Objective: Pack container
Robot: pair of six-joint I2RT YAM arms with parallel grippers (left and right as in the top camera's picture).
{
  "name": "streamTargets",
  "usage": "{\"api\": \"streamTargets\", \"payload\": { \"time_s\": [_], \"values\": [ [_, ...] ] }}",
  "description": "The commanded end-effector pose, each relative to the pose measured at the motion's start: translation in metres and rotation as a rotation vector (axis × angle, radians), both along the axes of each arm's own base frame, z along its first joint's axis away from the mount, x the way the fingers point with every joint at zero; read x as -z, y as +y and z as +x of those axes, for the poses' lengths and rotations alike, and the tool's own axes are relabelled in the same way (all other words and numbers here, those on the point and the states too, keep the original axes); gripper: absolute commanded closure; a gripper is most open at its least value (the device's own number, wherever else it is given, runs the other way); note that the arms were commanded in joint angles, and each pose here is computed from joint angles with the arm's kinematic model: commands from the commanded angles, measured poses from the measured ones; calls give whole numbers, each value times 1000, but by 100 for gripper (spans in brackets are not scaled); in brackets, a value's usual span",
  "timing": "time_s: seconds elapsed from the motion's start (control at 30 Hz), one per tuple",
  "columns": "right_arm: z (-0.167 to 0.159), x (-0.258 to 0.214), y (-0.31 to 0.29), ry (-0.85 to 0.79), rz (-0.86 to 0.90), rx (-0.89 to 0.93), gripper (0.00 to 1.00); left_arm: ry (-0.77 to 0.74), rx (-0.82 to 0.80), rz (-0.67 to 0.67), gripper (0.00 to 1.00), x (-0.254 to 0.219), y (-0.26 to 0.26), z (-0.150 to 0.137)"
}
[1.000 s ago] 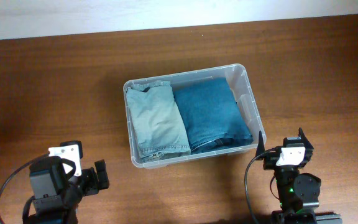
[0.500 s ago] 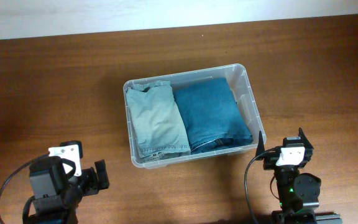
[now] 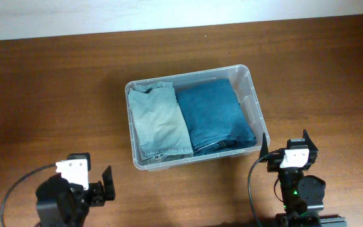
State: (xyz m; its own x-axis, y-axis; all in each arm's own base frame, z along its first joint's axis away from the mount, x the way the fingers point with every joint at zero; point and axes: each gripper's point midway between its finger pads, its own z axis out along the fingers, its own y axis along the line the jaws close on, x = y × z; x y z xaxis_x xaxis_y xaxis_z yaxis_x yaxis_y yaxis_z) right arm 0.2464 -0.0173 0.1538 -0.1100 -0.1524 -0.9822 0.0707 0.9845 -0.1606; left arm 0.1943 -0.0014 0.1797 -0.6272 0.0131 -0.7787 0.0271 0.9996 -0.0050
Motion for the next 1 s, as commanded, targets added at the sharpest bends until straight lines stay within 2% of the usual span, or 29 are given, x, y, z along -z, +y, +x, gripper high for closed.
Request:
{"api": "streamTargets", "payload": {
  "time_s": [0.0, 0.17, 0.33, 0.6, 0.97],
  "values": [
    [-1, 2, -4, 1, 1, 23, 2, -146, 29, 71, 1, 16, 2, 13],
    [-1, 2, -4, 1, 1, 23, 2, -452, 25, 86, 1, 8, 2, 38],
    [-1, 2, -4, 1, 1, 23, 1, -693, 39, 163, 1, -2, 3, 52],
    [-1, 2, -4, 1, 1, 24, 2, -606, 60, 178, 1, 22, 0, 52],
    [-1, 2, -4, 1, 1, 23, 2, -604, 61, 178, 1, 23, 0, 52]
  ]
}}
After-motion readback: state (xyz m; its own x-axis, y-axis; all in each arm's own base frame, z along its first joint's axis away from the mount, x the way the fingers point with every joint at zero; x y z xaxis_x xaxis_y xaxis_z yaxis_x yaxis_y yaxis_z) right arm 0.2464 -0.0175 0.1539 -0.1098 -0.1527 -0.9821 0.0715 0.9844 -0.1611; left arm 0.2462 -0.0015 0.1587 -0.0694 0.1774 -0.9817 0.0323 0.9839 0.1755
